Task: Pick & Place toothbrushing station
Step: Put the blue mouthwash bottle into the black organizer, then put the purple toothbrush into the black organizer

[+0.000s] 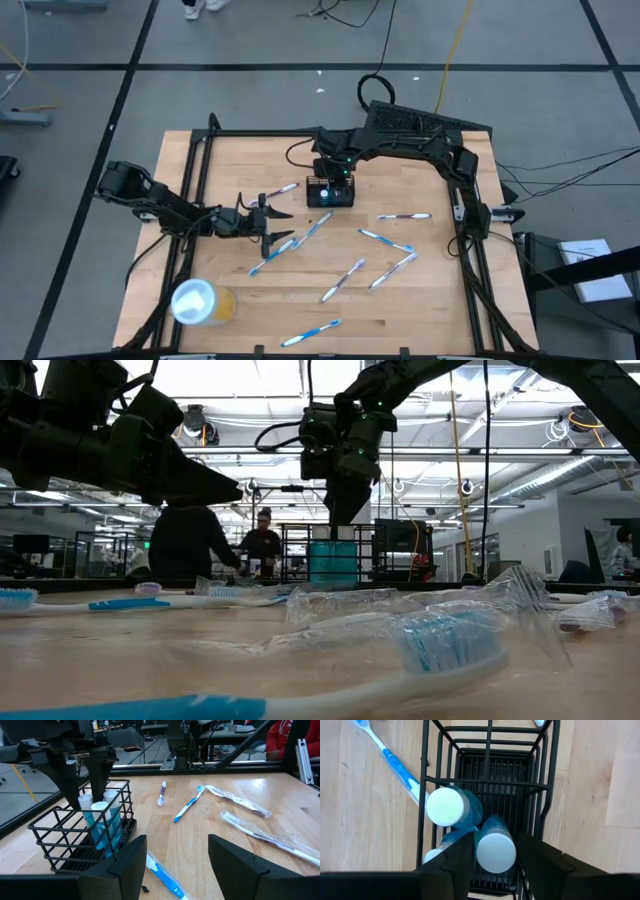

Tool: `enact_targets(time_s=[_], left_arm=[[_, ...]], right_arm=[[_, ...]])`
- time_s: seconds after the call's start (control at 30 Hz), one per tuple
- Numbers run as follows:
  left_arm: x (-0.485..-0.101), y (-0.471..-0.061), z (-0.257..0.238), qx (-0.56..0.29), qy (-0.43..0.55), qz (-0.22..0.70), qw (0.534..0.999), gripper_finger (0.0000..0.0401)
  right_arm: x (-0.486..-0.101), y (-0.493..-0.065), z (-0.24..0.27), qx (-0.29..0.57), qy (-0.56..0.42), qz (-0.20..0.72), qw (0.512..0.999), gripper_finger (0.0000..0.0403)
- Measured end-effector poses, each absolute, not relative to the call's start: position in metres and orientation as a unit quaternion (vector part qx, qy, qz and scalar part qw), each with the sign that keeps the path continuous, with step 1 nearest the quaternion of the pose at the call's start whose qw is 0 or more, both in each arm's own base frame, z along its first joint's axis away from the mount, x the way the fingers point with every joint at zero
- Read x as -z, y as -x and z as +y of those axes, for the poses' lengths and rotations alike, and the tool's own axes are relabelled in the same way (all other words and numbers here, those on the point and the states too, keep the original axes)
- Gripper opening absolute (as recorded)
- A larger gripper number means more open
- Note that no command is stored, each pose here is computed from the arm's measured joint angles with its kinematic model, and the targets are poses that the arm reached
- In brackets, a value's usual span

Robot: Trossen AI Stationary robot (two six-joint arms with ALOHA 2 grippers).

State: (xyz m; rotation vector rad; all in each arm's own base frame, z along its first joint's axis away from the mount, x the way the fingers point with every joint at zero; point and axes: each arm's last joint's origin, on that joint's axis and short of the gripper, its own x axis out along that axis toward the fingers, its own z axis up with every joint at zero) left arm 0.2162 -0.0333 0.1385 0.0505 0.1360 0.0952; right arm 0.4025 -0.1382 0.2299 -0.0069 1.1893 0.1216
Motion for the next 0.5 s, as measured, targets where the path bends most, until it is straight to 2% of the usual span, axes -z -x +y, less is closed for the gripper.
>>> enact_targets(time_s=[0.3,0.5], left_arm=[[-0.138,-0.216,-0.033,-0.047,-0.026,0.071,0.996,0.0216],[-0.138,-0.216,-0.033,-0.047,-0.026,0.071,0.996,0.0216]], right_arm=[[-0.249,-0.407,-0.141,-0.049,0.019,0.539,0.84,0.0161],[-0.255,-0.409,-0.142,-0.036,0.034,0.537,0.842,0.0187]])
